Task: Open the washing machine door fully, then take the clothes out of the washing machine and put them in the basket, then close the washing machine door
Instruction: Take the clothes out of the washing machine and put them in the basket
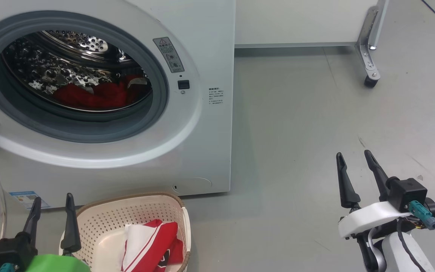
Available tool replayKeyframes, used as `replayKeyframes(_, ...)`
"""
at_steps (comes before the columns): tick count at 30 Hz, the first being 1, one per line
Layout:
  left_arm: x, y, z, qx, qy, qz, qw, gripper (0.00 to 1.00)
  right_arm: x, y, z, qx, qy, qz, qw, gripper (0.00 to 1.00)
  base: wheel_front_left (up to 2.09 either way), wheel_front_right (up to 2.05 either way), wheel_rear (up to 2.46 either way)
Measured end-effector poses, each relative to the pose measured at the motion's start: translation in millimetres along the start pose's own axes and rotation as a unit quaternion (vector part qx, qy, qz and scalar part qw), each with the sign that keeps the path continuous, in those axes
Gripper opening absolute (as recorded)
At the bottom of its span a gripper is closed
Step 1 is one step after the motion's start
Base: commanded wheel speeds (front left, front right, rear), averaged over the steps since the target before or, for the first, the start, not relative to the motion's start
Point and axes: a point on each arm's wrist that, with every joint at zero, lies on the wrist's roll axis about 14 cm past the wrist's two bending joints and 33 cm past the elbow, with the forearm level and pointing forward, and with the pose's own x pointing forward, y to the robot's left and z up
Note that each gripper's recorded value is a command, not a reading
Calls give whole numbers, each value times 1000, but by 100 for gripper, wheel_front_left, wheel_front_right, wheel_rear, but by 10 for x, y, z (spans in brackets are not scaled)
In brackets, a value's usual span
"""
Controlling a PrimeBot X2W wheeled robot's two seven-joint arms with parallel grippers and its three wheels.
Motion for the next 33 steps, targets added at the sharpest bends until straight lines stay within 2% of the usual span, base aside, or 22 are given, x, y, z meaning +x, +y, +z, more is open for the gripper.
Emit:
replayKeyframes(11, -28, -33, -30, 0, 5, -5, 1000, 100, -25, -13, -66, 1, 9, -2, 1000, 100, 0, 0, 0)
replayKeyframes(18, -13, -181, -216, -30, 32, -22, 999, 100, 2, -21, -161, 3, 22, -3, 1000, 100, 0, 0, 0)
replayKeyframes(23, 12, -287, -393, -34, 60, -35, 997, 100, 31, -52, -275, 6, 38, -8, 999, 100, 0, 0, 0)
replayKeyframes(33, 436, -432, -597, -42, 78, -51, 995, 100, 158, -63, -588, 15, 78, -8, 997, 100, 0, 0, 0)
